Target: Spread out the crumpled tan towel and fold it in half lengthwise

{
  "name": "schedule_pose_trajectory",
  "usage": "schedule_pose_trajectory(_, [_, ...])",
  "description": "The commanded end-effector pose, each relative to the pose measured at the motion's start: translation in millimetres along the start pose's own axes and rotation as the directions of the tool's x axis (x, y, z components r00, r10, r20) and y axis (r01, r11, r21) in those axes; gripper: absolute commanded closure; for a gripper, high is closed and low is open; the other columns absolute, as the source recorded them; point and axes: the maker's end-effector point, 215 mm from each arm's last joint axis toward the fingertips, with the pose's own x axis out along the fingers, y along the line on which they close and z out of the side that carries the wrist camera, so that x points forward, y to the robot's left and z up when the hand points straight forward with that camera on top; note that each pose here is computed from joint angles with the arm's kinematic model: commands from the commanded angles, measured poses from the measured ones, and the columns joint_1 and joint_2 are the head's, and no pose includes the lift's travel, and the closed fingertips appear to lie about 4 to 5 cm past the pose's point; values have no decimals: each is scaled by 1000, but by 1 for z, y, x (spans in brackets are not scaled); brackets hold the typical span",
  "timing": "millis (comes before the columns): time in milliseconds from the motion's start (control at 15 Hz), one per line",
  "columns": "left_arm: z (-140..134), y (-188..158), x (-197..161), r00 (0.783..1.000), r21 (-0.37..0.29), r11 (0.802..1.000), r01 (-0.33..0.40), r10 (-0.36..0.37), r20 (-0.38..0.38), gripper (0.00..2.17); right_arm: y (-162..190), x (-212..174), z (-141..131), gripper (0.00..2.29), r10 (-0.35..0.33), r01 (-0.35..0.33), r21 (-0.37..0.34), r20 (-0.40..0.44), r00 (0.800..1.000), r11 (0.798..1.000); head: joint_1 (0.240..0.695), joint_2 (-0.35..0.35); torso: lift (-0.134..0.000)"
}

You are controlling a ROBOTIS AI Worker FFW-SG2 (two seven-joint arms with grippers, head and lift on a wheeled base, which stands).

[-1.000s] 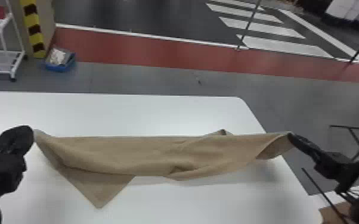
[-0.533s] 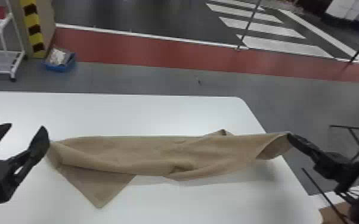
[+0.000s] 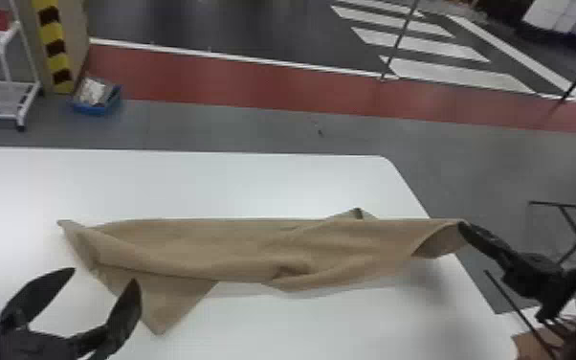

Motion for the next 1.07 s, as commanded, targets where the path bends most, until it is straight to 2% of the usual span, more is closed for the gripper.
schedule_pose_trajectory(0, [-26,-42,-4,997,31,997,71,-69,-47,272,-2,-5,-1,1747,-1,1,-4,9,1000,1000,695,-350,-125])
schedule_pose_trajectory(133, [-45,-64,-1,992,64,993,104,-99,-77,387,-1,-6,0,1747,2,-2,-6,11,1000,1000,695,-350,-125])
schedule_pose_trajectory(333, [-68,-73,3,988,77,991,109,-99,-121,387,2,-7,-2,1747,6,-6,-11,5,1000,1000,695,-350,-125])
schedule_pose_trajectory(867, [-109,-65,22,983,115,990,75,-54,-176,397,-2,-14,0,1747,2,-1,-14,16,1000,1000,695,-350,-125])
schedule_pose_trajectory(933, [-108,-65,22,983,115,991,75,-55,-173,512,-3,-15,1,1747,-1,1,-14,18,1000,1000,695,-350,-125])
schedule_pose_trajectory(1000, [-108,-65,23,984,116,991,70,-50,-172,539,-3,-15,3,1747,3,-2,-11,27,1000,1000,695,-350,-125])
